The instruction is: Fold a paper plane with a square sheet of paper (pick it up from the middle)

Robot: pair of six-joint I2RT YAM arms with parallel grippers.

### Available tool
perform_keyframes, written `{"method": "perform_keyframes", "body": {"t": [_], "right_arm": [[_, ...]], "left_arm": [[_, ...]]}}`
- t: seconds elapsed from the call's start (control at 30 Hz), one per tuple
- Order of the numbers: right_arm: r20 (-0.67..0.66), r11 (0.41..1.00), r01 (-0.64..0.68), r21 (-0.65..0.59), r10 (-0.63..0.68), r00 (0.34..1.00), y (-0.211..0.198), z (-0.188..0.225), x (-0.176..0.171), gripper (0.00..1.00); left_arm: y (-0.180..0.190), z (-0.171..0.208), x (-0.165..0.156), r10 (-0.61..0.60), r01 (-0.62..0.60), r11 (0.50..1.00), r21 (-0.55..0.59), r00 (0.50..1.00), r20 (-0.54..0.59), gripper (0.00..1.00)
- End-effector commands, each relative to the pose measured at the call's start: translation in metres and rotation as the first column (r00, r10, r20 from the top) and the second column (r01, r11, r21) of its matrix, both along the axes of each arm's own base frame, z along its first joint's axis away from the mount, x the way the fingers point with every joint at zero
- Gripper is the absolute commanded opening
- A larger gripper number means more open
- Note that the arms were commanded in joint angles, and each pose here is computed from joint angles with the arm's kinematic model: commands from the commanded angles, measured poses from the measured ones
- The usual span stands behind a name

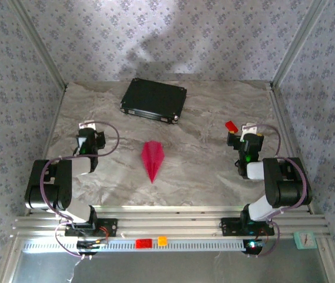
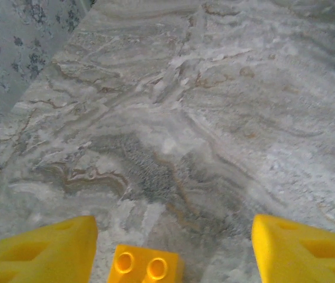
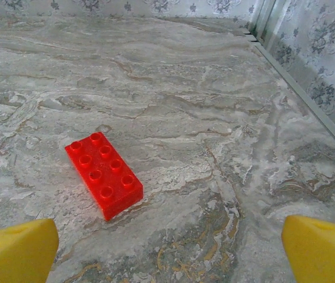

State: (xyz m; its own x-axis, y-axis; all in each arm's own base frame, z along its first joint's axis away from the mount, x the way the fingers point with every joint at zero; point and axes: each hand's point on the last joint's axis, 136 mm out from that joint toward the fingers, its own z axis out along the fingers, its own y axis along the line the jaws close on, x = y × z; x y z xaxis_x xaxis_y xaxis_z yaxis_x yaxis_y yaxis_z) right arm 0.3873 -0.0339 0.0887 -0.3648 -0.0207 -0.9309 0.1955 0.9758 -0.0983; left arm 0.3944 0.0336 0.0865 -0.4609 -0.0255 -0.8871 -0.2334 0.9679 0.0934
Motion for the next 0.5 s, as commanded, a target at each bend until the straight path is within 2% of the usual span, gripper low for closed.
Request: {"method": "perform_keyframes", "body": {"t": [0.0, 0.07, 0.1, 0.13, 0.17, 0.23, 0.3, 0.37, 0.47], "right_arm": [[0.024, 0.999, 0.04, -0.016, -0.039, 0.999, -0.003, 0.002, -0.003, 0.99], [0.021, 0.999, 0.045, -0.016, -0.045, 0.999, -0.004, 0.001, -0.003, 0.99], [0.024, 0.999, 0.045, -0.016, -0.045, 0.999, -0.004, 0.002, -0.003, 0.99], [0.023, 0.999, 0.046, -0.016, -0.046, 0.999, -0.004, 0.002, -0.003, 0.99], [0.021, 0.999, 0.046, -0.015, -0.046, 0.999, -0.004, 0.001, -0.003, 0.99], [0.024, 0.999, 0.046, -0.017, -0.046, 0.999, -0.004, 0.002, -0.003, 0.99], [0.028, 0.999, 0.045, -0.019, -0.045, 0.999, -0.004, 0.002, -0.003, 0.99], [0.008, 1.0, 0.026, -0.005, -0.026, 1.0, -0.001, -0.002, -0.003, 0.99], [0.015, 1.0, 0.022, 0.006, -0.022, 1.0, -0.002, 0.0, -0.002, 0.99]], "left_arm": [[-0.001, 0.009, -0.002, -0.002, 0.004, 1.0, -0.018, 0.995, 0.097, 0.78], [-0.007, 0.011, -0.002, -0.043, 0.042, 0.999, 0.008, 0.982, 0.185, 0.9], [-0.017, 0.007, -0.002, -0.101, 0.103, 0.995, -0.005, 0.986, 0.129, 0.93], [-0.024, 0.002, 0.0, -0.148, 0.151, 0.988, -0.022, 0.985, 0.089, 0.93], [-0.021, 0.004, 0.003, -0.152, 0.159, 0.986, -0.041, 0.98, 0.13, 0.94], [-0.02, 0.0, 0.004, -0.165, 0.172, 0.981, -0.086, 0.983, 0.078, 1.0], [-0.02, 0.003, 0.005, -0.168, 0.177, 0.981, -0.081, 0.98, 0.11, 1.0], [-0.018, 0.002, 0.004, -0.154, 0.162, 0.984, -0.077, 0.983, 0.101, 1.0], [0.001, 0.006, -0.003, -0.005, 0.009, 0.999, -0.032, 0.992, 0.126, 1.0]]}}
